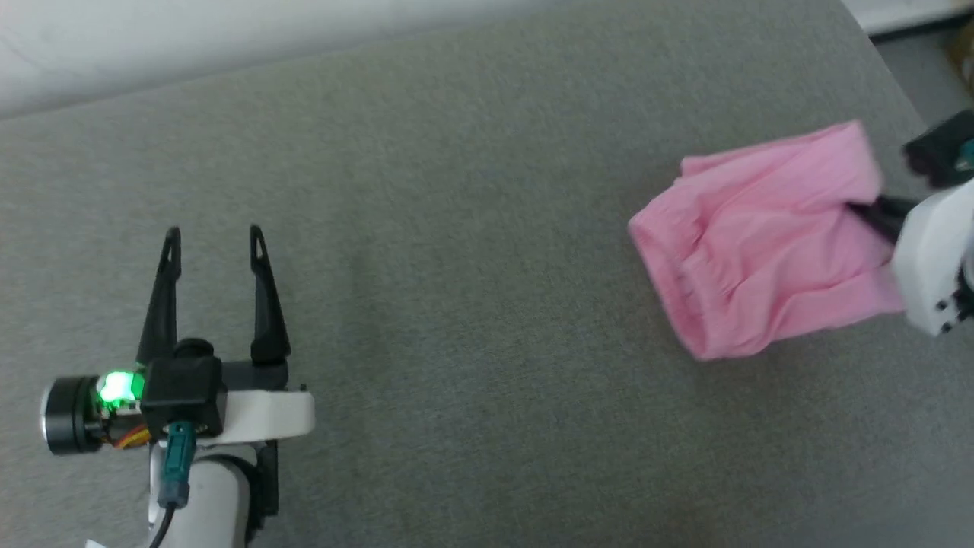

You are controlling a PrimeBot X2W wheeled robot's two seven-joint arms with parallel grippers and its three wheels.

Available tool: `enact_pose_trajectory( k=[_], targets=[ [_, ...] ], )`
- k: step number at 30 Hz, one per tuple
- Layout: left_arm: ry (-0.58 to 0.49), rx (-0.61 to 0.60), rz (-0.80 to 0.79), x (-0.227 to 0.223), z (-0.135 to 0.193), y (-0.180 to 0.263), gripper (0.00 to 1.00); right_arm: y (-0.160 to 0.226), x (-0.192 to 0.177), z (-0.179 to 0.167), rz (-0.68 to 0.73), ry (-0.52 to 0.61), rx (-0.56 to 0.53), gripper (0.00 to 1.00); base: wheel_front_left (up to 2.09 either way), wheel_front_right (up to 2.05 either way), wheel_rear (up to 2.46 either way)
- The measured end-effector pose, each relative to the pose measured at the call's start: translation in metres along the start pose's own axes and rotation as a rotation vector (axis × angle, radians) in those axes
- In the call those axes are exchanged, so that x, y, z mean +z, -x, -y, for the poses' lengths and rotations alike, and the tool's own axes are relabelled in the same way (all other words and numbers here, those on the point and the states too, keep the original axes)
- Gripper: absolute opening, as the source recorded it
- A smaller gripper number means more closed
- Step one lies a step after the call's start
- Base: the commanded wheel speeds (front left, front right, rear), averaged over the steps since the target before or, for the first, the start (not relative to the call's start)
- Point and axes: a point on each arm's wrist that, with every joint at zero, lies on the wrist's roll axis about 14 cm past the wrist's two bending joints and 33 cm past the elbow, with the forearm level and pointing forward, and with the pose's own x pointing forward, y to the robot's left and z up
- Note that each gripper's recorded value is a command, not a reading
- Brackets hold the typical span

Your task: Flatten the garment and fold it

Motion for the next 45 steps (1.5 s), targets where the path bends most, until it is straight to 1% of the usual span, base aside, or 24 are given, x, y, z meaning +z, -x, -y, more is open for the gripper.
enact_pose_trajectory(
  k=[2,7,12,14,16,19,20,21,22,25,27,28,30,33,36,39,41,43,45],
  targets=[
    [-0.001,-0.023,-0.002,-0.009,0.006,-0.009,1.0,-0.004,-0.009,0.025,-0.023,0.002,-0.069,0.0,0.0,0.0,0.0],
    [0.019,-0.068,-0.017,-0.034,0.022,-0.026,1.0,-0.013,-0.029,0.084,-0.085,0.059,-0.229,0.0,0.0,0.0,0.0],
    [0.038,-0.089,-0.055,-0.063,0.032,-0.033,1.0,-0.019,-0.049,0.133,-0.167,0.104,-0.363,0.0,0.0,0.0,0.0],
    [0.047,-0.091,-0.07,-0.073,0.036,-0.034,1.0,-0.02,-0.057,0.147,-0.2,0.13,-0.4,0.0,0.0,0.0,0.0],
    [0.052,-0.092,-0.088,-0.082,0.038,-0.034,1.0,-0.025,-0.062,0.156,-0.206,0.121,-0.426,0.0,0.0,0.0,0.0],
    [0.058,-0.09,-0.094,-0.088,0.04,-0.035,1.0,-0.036,-0.068,0.155,-0.204,0.094,-0.431,0.0,0.0,0.0,0.0],
    [0.057,-0.085,-0.095,-0.088,0.039,-0.035,1.0,-0.04,-0.071,0.151,-0.206,0.087,-0.426,0.08,0.0,0.0,0.0],
    [0.058,-0.087,-0.094,-0.088,0.04,-0.034,1.0,-0.042,-0.073,0.149,-0.205,0.078,-0.424,0.44,0.0,0.0,0.0],
    [0.058,-0.085,-0.093,-0.086,0.04,-0.034,1.0,-0.042,-0.074,0.149,-0.2,0.072,-0.428,1.0,0.0,0.0,0.0],
    [0.061,-0.079,-0.087,-0.079,0.038,-0.033,1.0,-0.031,-0.067,0.162,-0.17,0.091,-0.473,1.0,0.0,0.0,0.0],
    [0.063,-0.072,-0.075,-0.071,0.036,-0.033,1.0,-0.019,-0.052,0.175,-0.125,0.135,-0.51,1.0,0.0,0.0,0.0],
    [0.064,-0.063,-0.069,-0.066,0.034,-0.033,1.0,-0.013,-0.038,0.181,-0.074,0.153,-0.532,1.0,0.0,0.0,0.0],
    [0.068,-0.048,-0.062,-0.056,0.032,-0.029,1.0,-0.002,-0.003,0.191,0.071,0.153,-0.572,1.0,0.0,0.0,0.0],
    [0.073,-0.035,-0.066,-0.045,0.028,-0.018,1.0,0.012,0.046,0.19,0.287,0.127,-0.598,1.0,0.0,0.0,0.0],
    [0.08,-0.009,-0.054,-0.03,0.02,-0.011,1.0,0.029,0.089,0.186,0.435,0.136,-0.61,1.0,0.0,0.0,0.0],
    [0.068,0.021,-0.04,-0.018,0.008,-0.004,1.0,0.052,0.154,0.163,0.678,0.153,-0.581,1.0,0.0,0.0,0.0],
    [0.06,0.041,-0.043,-0.013,0.001,0.003,1.0,0.063,0.181,0.136,0.814,0.158,-0.537,1.0,0.0,0.0,0.0],
    [0.054,0.064,-0.043,-0.007,-0.007,0.011,1.0,0.067,0.188,0.107,0.904,0.125,-0.484,1.0,0.0,0.0,0.0],
    [0.051,0.086,-0.04,0.0,-0.013,0.019,1.0,0.067,0.187,0.076,0.966,0.09,-0.426,1.0,0.0,0.0,0.0]
  ],
)
